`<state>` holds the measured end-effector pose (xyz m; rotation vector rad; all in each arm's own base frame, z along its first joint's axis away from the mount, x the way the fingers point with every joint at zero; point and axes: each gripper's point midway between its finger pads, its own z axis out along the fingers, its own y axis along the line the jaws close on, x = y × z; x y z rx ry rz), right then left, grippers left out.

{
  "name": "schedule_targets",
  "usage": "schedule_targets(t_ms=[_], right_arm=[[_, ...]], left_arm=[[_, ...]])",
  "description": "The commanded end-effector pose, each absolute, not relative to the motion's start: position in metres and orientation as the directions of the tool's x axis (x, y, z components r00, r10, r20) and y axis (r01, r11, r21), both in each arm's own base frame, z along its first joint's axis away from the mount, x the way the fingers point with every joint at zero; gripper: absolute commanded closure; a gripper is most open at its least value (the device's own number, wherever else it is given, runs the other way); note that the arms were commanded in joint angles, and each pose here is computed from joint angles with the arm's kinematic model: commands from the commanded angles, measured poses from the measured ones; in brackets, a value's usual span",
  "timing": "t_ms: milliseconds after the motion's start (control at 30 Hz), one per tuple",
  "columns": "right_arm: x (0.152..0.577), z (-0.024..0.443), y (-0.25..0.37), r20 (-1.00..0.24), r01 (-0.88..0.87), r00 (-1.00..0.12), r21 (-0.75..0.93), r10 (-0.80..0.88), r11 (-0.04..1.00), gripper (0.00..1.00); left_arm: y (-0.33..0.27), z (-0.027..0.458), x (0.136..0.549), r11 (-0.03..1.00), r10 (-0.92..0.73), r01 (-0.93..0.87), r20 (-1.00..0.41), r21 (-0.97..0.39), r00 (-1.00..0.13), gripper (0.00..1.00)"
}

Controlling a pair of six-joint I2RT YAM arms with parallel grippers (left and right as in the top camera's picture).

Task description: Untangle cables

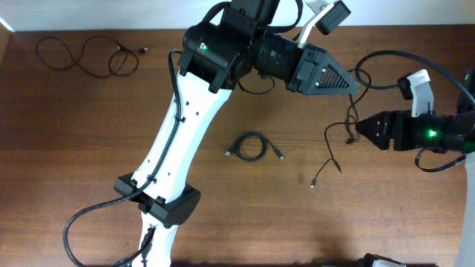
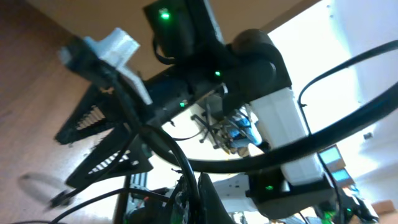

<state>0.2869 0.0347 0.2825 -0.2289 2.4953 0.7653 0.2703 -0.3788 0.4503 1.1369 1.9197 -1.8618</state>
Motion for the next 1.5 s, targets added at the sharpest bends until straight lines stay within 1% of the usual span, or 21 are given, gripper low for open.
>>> schedule_targets(t_ms=[0,200,267,333,467,533,600,700,900,1067,1200,1467], right_arm=[[0.285,0.285,0.048,-0.542,-0.363,-0.839,0.480,-0.056,0.798,0.31],[0.280,0.285,0.071,-0.540,-0.426,-0.833,0.481,-0.123,0.766,0.31],[0.281,0.286,0.076,-0.550,-0.447,-0.823,0.474,-0.141,0.759,0.32],[0.282,0.287,0.078,-0.558,-0.456,-0.817,0.468,-0.148,0.757,0.39],[0.283,0.287,0.078,-0.571,-0.478,-0.804,0.452,-0.167,0.753,0.57],[0.283,0.287,0.078,-0.572,-0.479,-0.803,0.451,-0.167,0.753,0.61],[0.283,0.287,0.078,-0.583,-0.499,-0.790,0.436,-0.187,0.749,0.61],[0.283,0.287,0.078,-0.604,-0.538,-0.765,0.408,-0.223,0.738,0.60],[0.284,0.287,0.078,-0.632,-0.587,-0.726,0.365,-0.270,0.722,0.60],[0.290,0.286,0.080,-0.642,-0.598,-0.716,0.359,-0.275,0.716,0.60],[0.291,0.282,0.091,-0.632,-0.620,-0.715,0.373,-0.300,0.691,0.60],[0.293,0.282,0.103,-0.645,-0.657,-0.688,0.360,-0.332,0.663,0.62]], left_arm=[[-0.368,0.475,0.252,-0.192,0.346,0.689,-0.706,-0.698,-0.618,1.00],[-0.369,0.476,0.253,-0.196,0.340,0.697,-0.715,-0.689,-0.611,1.00],[-0.369,0.476,0.253,-0.188,0.345,0.683,-0.698,-0.706,-0.627,1.00],[-0.369,0.476,0.253,-0.185,0.347,0.676,-0.691,-0.713,-0.634,1.00],[-0.369,0.476,0.253,-0.185,0.347,0.676,-0.691,-0.714,-0.635,1.00],[-0.369,0.476,0.253,-0.183,0.348,0.673,-0.687,-0.717,-0.638,1.00],[-0.368,0.477,0.251,-0.183,0.355,0.653,-0.669,-0.735,-0.653,1.00],[-0.366,0.481,0.245,-0.217,0.372,0.623,-0.654,-0.752,-0.659,1.00],[-0.366,0.481,0.244,-0.209,0.379,0.603,-0.632,-0.770,-0.676,1.00],[-0.365,0.483,0.242,-0.216,0.389,0.580,-0.615,-0.785,-0.686,1.00],[-0.365,0.483,0.242,-0.217,0.388,0.584,-0.618,-0.782,-0.684,1.00],[-0.364,0.483,0.243,-0.216,0.386,0.585,-0.619,-0.782,-0.684,1.00]])
